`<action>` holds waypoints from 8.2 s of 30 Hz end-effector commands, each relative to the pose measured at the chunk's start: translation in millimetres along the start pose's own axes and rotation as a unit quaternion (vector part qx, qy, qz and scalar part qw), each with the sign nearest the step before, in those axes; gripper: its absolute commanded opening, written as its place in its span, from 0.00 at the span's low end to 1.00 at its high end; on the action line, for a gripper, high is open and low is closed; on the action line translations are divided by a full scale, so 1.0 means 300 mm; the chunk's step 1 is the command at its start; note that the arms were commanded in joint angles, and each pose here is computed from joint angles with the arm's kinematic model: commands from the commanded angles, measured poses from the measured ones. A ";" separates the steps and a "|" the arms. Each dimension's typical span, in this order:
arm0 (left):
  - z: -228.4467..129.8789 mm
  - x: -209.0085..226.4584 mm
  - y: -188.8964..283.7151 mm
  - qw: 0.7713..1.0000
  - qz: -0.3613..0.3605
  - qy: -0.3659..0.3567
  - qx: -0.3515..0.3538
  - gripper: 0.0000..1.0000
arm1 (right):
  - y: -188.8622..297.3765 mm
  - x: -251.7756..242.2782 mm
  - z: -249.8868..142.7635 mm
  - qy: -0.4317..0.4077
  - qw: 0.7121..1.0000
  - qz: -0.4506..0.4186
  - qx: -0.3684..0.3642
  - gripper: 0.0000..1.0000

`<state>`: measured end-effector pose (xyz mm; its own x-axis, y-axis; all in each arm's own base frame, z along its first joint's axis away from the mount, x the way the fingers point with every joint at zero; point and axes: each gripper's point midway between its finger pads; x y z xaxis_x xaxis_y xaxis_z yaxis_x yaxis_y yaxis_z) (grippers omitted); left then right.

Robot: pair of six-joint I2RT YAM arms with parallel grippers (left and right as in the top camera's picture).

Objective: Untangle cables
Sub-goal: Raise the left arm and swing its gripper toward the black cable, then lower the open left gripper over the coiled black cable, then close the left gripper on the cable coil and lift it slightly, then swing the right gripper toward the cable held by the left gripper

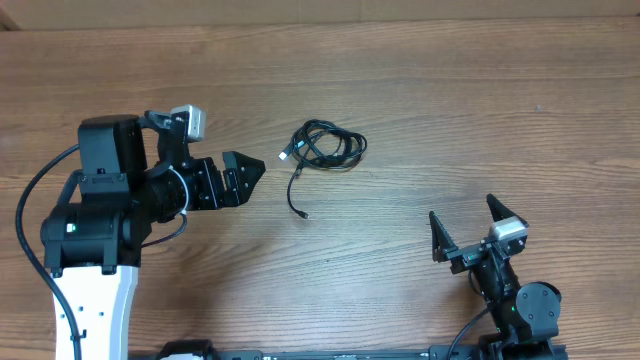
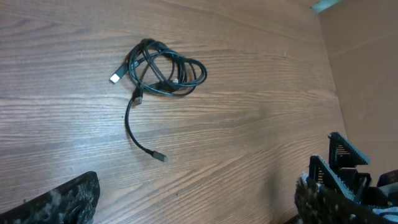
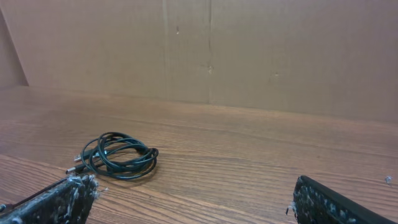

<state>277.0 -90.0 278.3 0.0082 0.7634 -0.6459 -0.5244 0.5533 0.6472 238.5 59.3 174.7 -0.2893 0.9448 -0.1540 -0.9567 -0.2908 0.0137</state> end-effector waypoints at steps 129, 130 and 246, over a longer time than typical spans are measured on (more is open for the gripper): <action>-0.071 0.254 -0.973 0.972 0.108 -0.158 0.135 0.45 | -0.001 0.001 -0.008 -0.001 1.000 -0.001 0.000 1.00; -0.071 0.254 -0.973 0.972 0.108 -0.158 0.135 0.45 | -0.001 0.001 -0.008 -0.001 1.000 -0.001 0.000 1.00; -0.117 -0.031 -0.822 0.916 -0.275 -0.227 0.183 0.04 | -0.097 0.254 -0.195 -0.477 0.761 0.106 0.426 0.14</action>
<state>387.6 -230.3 82.2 0.4859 0.5332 -0.6925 -0.1035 0.8218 0.5602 242.6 126.7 112.8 0.0055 0.7059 0.7083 -0.4788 -0.6200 0.6216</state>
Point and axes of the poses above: each gripper's point midway between its finger pads, its own y axis back along the fingers, its own x axis along the line the jaws close on, z = x × y, and after that the axes turned 10 degrees about y, right-handed
